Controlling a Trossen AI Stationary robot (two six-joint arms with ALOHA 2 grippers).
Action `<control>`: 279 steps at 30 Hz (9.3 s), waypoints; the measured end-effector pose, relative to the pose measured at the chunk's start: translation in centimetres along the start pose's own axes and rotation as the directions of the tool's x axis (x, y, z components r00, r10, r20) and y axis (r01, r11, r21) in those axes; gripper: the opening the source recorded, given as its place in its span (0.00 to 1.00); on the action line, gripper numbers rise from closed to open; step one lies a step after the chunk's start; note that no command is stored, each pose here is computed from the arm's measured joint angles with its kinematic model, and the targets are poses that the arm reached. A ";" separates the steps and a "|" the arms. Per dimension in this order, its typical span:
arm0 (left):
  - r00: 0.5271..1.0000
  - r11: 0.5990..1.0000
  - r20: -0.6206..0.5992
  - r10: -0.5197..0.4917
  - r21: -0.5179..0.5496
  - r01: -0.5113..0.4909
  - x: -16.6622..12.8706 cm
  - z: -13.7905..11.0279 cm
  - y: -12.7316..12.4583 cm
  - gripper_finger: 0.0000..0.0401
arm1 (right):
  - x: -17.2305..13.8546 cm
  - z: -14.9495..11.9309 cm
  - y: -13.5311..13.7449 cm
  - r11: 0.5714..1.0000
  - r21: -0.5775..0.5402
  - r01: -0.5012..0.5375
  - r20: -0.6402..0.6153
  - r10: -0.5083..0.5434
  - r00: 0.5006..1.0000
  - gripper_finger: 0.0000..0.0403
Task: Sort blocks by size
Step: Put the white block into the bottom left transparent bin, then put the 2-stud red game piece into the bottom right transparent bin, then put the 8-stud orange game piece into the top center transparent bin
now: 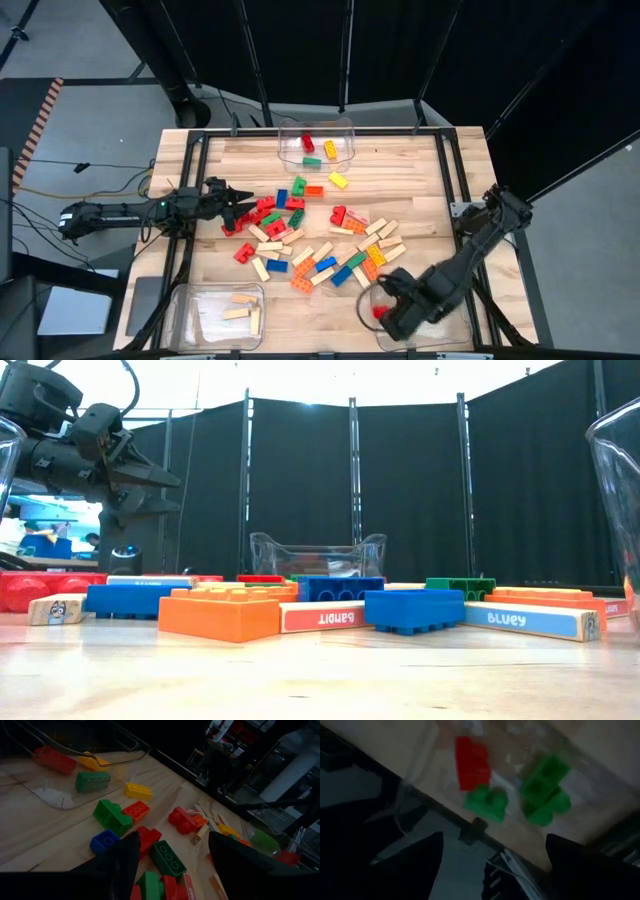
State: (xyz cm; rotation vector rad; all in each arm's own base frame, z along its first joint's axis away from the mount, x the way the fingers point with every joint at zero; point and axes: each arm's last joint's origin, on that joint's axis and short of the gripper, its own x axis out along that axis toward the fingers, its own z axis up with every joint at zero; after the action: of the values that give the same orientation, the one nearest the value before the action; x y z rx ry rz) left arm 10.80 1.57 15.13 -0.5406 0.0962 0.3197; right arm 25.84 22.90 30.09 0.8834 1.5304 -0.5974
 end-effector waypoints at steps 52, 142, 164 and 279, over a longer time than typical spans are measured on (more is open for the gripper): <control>1.000 1.000 -0.001 0.001 0.005 -0.001 0.0 0.0 0.0 0.61 | 10.4 27.5 -12.8 0.957 -0.284 0.057 0.271 0.023 0.962 0.19; 0.999 1.000 -0.041 -0.026 0.003 0.027 0.1 -0.2 0.0 0.61 | 6.9 34.8 -3.5 0.971 -0.197 0.134 0.213 -0.091 0.973 0.63; 0.999 1.000 -0.032 -0.014 0.006 0.014 0.1 -0.2 0.0 0.61 | 8.5 33.7 -4.7 0.987 -0.161 0.026 0.228 0.012 0.974 0.43; 1.000 0.999 -0.006 0.027 0.036 -0.027 0.1 -0.1 0.1 0.61 | -2.9 34.2 -10.2 0.956 -0.261 0.135 0.761 0.118 0.637 0.38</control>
State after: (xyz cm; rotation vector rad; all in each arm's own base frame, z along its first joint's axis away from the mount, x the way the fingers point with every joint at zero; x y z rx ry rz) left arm 10.83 1.63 14.95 -0.5049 0.1155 0.3417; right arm 37.77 -10.72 26.41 0.2892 0.7841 -0.6205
